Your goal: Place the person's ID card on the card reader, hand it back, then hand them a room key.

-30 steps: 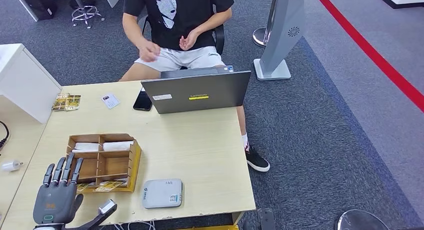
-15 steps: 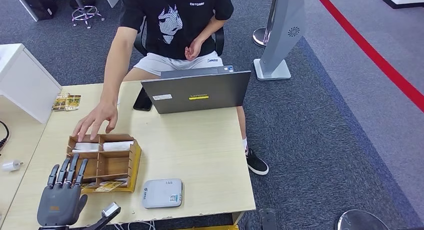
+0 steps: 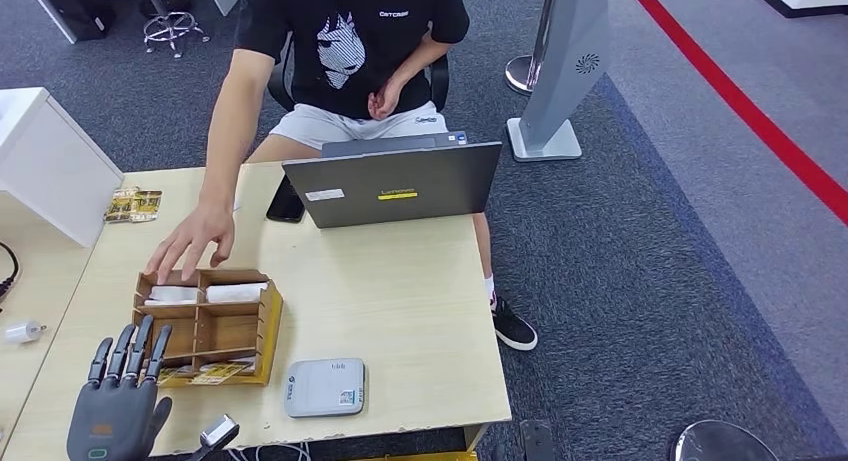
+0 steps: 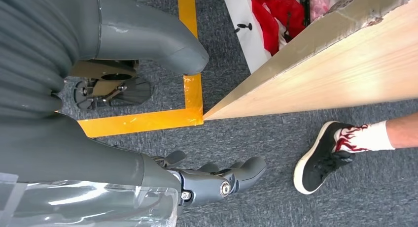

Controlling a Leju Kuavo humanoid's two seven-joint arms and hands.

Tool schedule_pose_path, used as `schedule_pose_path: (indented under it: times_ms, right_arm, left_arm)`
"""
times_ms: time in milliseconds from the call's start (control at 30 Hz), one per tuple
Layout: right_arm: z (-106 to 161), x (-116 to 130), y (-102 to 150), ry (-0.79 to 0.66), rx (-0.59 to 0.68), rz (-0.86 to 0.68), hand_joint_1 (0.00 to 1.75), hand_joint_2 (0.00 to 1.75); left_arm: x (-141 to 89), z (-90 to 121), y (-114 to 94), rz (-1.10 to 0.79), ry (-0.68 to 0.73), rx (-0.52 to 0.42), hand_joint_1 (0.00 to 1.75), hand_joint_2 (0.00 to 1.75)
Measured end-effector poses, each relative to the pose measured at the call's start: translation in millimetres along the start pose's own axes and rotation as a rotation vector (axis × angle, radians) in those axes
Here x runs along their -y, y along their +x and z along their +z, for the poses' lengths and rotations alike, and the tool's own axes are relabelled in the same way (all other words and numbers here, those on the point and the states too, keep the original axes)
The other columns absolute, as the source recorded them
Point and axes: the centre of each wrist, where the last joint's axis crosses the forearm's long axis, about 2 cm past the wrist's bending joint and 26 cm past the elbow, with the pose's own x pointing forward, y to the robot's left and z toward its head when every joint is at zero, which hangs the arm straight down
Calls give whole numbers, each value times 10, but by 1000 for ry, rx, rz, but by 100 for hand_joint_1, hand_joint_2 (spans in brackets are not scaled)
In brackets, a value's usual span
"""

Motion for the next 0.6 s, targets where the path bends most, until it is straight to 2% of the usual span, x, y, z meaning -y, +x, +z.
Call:
schedule_pose_path:
  times_ms: [200,600]
  right_arm:
    - [1,1,-2,-3,-2,-4,0,175]
    - [3,1,-3,-5,-2,-6,0,175]
  left_arm:
    - [-1,5,4,7,8,29,0,175]
    - [-11,-31,-32,12,3,-9,0,175]
